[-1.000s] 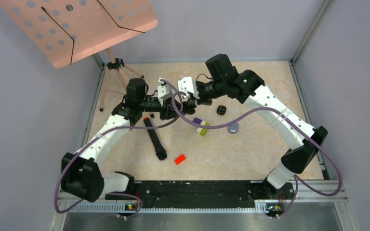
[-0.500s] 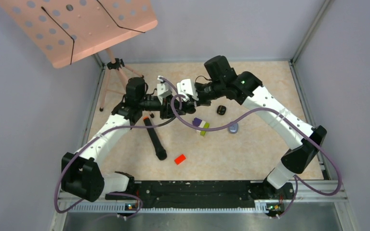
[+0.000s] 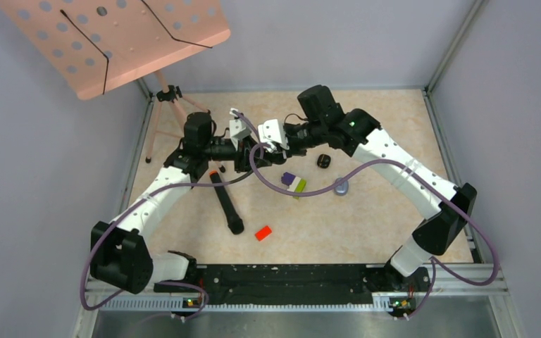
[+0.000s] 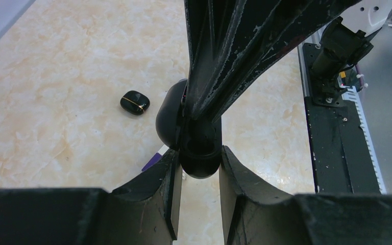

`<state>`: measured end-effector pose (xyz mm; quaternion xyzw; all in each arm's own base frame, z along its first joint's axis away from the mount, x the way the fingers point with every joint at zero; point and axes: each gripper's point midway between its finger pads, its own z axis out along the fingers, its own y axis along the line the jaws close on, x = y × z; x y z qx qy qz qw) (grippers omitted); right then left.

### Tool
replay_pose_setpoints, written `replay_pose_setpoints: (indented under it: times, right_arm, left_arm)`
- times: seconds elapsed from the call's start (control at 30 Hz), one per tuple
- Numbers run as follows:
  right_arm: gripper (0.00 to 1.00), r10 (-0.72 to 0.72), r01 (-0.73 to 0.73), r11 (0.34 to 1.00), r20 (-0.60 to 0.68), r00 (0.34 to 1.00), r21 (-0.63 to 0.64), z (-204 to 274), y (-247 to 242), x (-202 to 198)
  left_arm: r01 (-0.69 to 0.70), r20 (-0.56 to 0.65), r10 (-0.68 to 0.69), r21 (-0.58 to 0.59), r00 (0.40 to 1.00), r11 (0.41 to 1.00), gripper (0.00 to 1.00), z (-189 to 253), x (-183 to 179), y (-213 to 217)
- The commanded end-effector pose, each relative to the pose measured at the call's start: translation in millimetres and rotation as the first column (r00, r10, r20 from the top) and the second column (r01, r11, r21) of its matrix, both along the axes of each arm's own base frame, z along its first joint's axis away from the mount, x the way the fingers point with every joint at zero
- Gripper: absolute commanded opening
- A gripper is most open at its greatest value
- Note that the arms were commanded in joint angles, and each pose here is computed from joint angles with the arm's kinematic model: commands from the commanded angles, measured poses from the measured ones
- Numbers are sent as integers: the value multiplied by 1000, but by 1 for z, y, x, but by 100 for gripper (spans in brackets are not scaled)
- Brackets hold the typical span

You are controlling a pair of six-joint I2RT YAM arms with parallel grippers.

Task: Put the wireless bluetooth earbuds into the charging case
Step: Place the earbud in the charging case.

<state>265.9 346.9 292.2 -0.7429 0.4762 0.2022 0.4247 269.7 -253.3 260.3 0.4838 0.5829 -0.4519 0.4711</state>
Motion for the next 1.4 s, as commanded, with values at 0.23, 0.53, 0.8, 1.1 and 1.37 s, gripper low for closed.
replay_pose_setpoints:
  times: [0.23,0.53,0.8,1.1,1.37]
  right_arm:
    - [0,52,-53,999,28,998,4,0,12,-7]
    - [1,-32,33,998,-12,999,50,9,14,-1]
    - [13,-109,112,991,-33,993,79,19,7,0]
    - [15,-127,128,989,-20,992,72,17,3,2]
    - [49,-115,123,978,-55,992,169,59,-23,-13]
  left_arm:
    - [39,73,-33,-71,997,997,0,27,1,-7]
    - [19,64,-15,-66,998,998,0,21,4,-7]
    - [2,59,1,-53,998,999,0,13,7,-6]
    - [-5,57,8,-50,998,999,0,12,7,-5]
    - [-9,54,11,-40,998,999,0,11,6,-3]
